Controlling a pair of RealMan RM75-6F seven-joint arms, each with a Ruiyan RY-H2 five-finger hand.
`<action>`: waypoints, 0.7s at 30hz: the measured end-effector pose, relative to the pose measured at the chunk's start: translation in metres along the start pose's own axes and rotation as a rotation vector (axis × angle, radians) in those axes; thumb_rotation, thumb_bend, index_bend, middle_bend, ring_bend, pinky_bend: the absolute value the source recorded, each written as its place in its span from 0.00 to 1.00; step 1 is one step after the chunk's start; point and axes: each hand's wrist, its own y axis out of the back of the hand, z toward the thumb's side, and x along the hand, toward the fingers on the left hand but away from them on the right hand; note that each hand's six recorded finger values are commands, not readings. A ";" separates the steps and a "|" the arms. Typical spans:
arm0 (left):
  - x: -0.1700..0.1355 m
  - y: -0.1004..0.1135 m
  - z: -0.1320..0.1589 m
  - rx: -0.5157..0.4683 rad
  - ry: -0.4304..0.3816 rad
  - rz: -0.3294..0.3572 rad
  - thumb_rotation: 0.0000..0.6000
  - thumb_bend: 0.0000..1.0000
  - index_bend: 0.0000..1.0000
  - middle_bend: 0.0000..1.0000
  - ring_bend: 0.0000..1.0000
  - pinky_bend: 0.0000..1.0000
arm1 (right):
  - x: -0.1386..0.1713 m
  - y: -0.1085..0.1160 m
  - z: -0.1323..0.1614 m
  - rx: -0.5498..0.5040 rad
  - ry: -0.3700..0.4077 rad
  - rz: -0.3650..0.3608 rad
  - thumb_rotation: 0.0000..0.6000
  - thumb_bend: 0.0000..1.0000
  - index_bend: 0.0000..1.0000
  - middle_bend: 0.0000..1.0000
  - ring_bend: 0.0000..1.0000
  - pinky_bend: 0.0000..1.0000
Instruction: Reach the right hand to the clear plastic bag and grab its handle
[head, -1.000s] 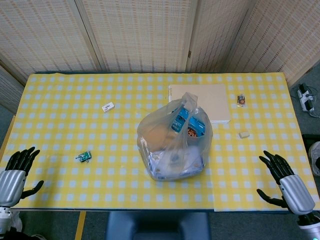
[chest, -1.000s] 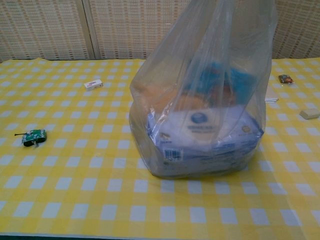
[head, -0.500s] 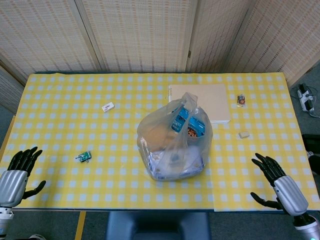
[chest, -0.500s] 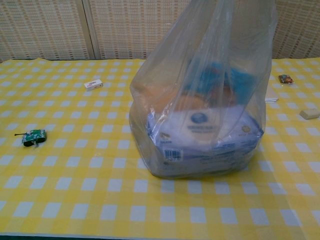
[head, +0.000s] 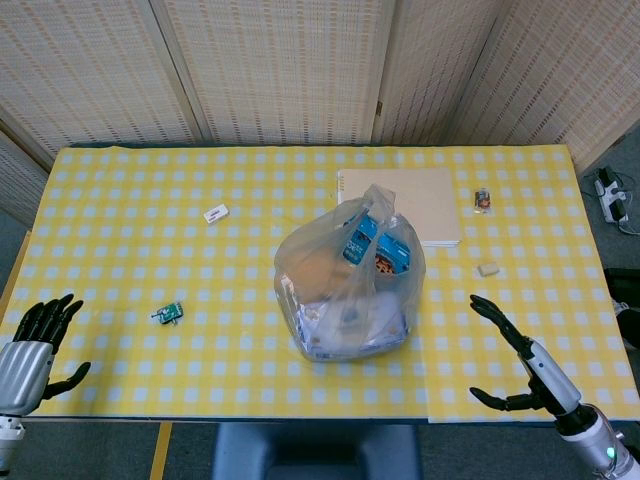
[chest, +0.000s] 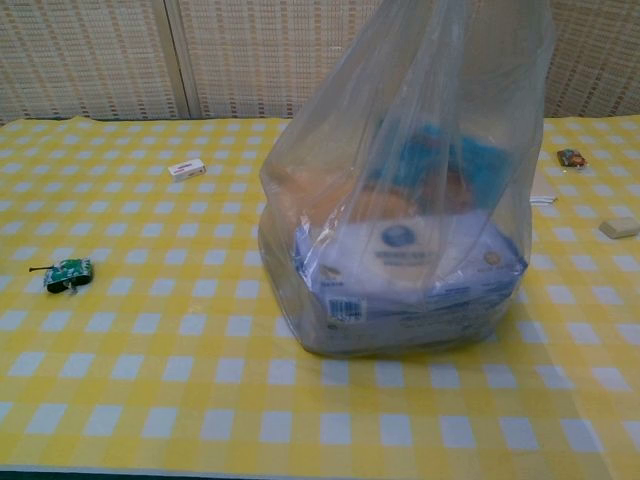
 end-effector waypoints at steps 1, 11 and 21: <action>0.000 0.001 -0.001 -0.002 0.001 0.002 1.00 0.31 0.09 0.08 0.05 0.00 | -0.005 -0.001 0.001 -0.048 0.009 0.005 1.00 0.30 0.00 0.00 0.00 0.00; -0.004 0.009 -0.005 -0.025 0.002 0.024 1.00 0.31 0.09 0.08 0.05 0.00 | -0.064 -0.013 0.007 -0.446 0.047 0.081 1.00 0.30 0.00 0.00 0.00 0.00; -0.007 0.016 -0.009 -0.042 0.007 0.045 1.00 0.31 0.09 0.08 0.05 0.00 | -0.097 -0.018 0.003 -0.486 0.027 0.093 1.00 0.30 0.00 0.00 0.00 0.00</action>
